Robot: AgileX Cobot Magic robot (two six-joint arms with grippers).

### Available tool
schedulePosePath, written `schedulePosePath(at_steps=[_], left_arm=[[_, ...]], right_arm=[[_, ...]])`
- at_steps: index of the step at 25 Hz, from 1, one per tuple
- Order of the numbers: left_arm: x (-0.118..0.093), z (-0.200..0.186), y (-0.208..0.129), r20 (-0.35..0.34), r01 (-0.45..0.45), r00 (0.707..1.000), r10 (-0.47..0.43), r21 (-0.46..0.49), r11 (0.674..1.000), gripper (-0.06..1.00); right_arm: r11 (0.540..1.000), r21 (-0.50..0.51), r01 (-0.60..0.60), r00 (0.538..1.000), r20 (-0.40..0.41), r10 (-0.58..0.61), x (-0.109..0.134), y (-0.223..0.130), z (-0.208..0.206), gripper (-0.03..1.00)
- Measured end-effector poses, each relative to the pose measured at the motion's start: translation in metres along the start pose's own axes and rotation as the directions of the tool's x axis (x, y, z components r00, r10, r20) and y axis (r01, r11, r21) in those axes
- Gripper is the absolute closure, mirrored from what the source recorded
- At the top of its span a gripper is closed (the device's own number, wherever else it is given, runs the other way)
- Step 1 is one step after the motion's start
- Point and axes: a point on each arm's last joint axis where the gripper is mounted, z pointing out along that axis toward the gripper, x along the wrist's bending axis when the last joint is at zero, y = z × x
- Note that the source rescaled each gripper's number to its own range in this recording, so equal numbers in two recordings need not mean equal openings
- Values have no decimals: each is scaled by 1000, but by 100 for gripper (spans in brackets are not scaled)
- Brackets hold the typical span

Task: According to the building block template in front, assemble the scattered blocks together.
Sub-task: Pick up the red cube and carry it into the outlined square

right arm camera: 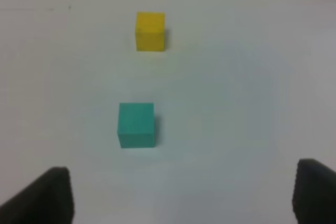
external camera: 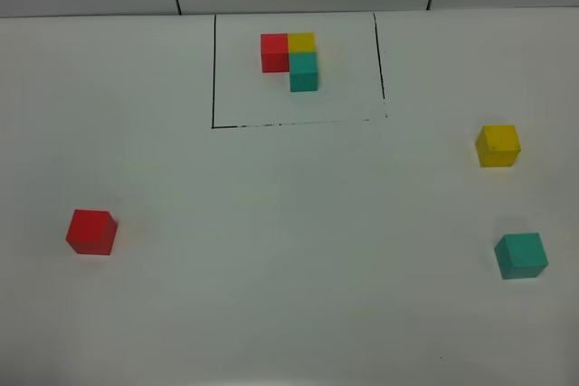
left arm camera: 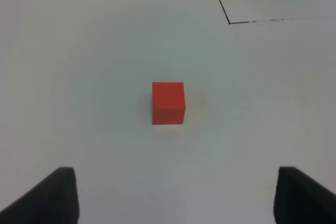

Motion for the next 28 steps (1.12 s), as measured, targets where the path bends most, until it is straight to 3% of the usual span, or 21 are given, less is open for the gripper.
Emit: schedulePosePath(at_steps=[28], left_arm=[[0,0,0,0,0,1000,0,0,1000,1]], right_arm=[[1000,0,0,1000,0,0,0,0,0,23]])
